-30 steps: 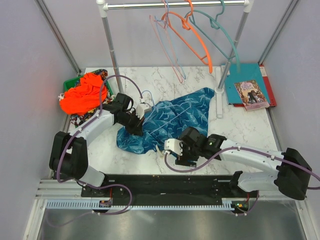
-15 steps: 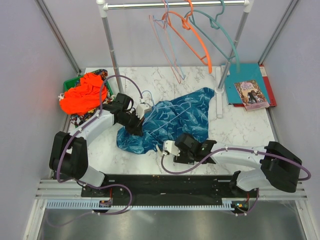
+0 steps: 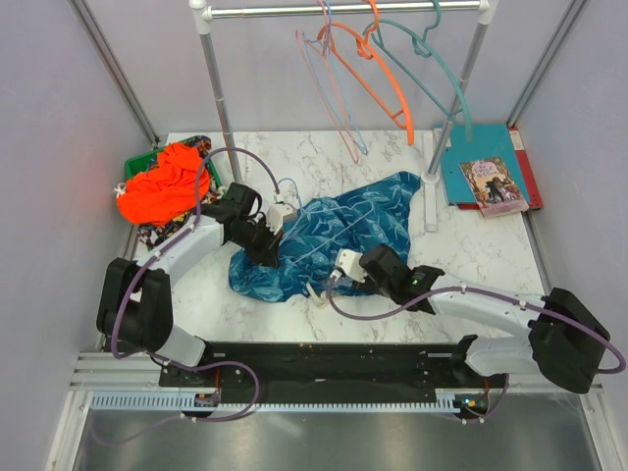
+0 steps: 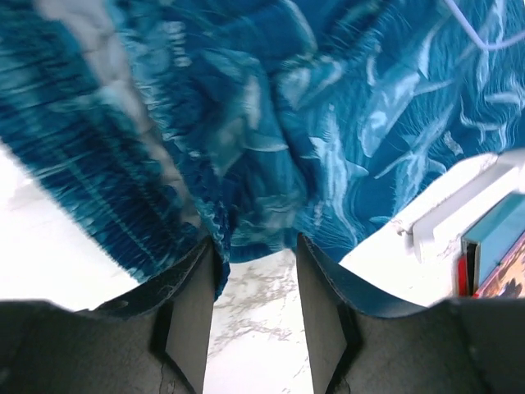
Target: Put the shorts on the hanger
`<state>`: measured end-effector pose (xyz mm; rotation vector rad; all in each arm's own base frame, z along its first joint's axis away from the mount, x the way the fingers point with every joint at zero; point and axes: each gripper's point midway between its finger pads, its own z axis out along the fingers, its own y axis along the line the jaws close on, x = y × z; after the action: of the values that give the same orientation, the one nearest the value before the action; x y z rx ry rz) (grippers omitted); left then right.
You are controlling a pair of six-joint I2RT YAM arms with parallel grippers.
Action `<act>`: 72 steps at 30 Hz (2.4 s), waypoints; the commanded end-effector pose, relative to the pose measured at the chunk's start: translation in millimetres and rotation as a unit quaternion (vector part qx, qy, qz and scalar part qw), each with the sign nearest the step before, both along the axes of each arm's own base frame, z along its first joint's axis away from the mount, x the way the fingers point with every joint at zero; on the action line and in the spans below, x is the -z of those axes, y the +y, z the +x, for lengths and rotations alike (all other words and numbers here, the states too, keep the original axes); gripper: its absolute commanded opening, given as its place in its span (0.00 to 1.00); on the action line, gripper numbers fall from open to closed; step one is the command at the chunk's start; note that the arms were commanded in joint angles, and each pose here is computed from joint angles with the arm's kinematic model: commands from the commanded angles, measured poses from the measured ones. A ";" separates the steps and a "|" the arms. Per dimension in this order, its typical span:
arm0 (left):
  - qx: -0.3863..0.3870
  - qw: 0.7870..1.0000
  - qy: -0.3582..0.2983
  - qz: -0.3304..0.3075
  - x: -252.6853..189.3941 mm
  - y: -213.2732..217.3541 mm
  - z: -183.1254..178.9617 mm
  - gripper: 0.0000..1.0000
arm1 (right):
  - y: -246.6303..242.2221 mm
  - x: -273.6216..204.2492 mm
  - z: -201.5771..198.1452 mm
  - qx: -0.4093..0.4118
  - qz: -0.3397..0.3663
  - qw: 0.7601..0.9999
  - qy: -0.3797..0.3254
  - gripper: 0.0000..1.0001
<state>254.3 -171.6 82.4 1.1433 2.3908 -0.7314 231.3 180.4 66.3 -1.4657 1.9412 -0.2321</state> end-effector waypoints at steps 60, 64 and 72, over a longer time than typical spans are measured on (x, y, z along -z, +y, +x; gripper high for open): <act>0.206 0.920 -0.249 0.223 -34.9 67.4 -13.7 0.02 | -104.7 -65.6 85.2 0.187 0.204 0.949 0.149 0.00; 0.194 0.929 -0.240 0.206 -40.9 45.3 -10.5 0.02 | -87.0 -79.5 72.5 0.142 0.215 0.952 0.165 0.00; 0.200 0.937 -0.243 0.150 -56.2 13.3 -13.0 0.02 | -66.0 -116.7 61.9 0.068 0.220 0.963 0.143 0.66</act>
<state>242.7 -166.8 129.9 1.7950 1.8213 -0.1718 286.9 121.1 147.6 -1.0603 2.2518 0.4398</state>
